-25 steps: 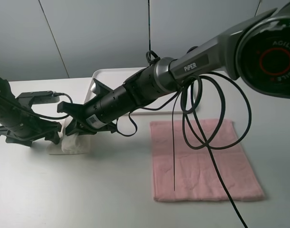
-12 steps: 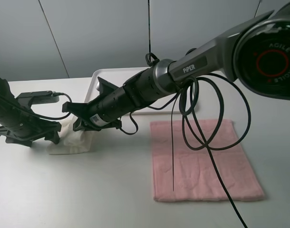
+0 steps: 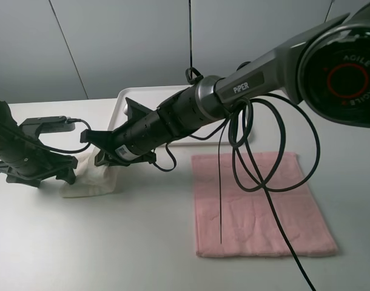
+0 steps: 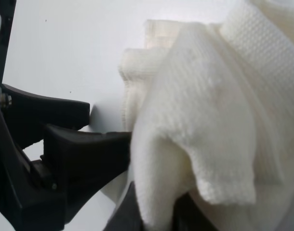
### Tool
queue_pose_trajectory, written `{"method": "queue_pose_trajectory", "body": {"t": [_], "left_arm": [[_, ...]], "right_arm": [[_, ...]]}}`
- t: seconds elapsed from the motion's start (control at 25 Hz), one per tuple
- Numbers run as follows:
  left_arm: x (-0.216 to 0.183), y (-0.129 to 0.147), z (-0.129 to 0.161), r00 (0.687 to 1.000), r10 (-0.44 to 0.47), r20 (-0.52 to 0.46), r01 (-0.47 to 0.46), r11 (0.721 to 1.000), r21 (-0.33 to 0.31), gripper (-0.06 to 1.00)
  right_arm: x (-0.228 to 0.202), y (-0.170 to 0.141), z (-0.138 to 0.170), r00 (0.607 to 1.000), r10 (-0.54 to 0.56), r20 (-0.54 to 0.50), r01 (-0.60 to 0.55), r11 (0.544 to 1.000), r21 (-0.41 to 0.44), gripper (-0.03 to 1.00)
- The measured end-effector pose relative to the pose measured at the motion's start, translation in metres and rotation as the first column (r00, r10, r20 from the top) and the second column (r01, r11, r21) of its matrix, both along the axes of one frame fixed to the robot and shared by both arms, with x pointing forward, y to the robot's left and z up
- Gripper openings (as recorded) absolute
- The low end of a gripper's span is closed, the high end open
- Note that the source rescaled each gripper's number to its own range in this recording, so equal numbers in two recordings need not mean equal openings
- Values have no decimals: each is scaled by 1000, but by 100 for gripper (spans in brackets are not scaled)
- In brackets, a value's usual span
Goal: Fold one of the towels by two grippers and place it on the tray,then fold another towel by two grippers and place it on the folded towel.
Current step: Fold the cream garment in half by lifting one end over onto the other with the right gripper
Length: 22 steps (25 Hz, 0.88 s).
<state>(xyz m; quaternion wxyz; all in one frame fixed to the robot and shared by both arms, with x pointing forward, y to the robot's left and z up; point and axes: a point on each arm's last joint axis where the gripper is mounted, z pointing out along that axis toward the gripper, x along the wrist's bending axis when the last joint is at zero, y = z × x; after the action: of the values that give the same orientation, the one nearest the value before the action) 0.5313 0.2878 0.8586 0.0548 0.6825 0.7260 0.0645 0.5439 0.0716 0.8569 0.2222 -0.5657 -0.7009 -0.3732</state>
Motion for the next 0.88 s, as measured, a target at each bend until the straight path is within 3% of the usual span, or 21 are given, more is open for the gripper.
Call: {"method": "queue_pose_trajectory", "body": {"t": [0.24,0.48,0.88], "left_arm": [[-28,6,18,986,-62,-157,71,996,53,96],[-31,7,43,992,-79,-99,86,994,64,96],[-32,8,47,990,-80,-114,88,994,68,96]], "right_arm": [[0,0,0,1000,0,0,0,1000,0,5],[0,0,0,1000,-1,3,1,1000,-3,5],[-6,2,2,997,79,-5,-79,996,31,5]]}}
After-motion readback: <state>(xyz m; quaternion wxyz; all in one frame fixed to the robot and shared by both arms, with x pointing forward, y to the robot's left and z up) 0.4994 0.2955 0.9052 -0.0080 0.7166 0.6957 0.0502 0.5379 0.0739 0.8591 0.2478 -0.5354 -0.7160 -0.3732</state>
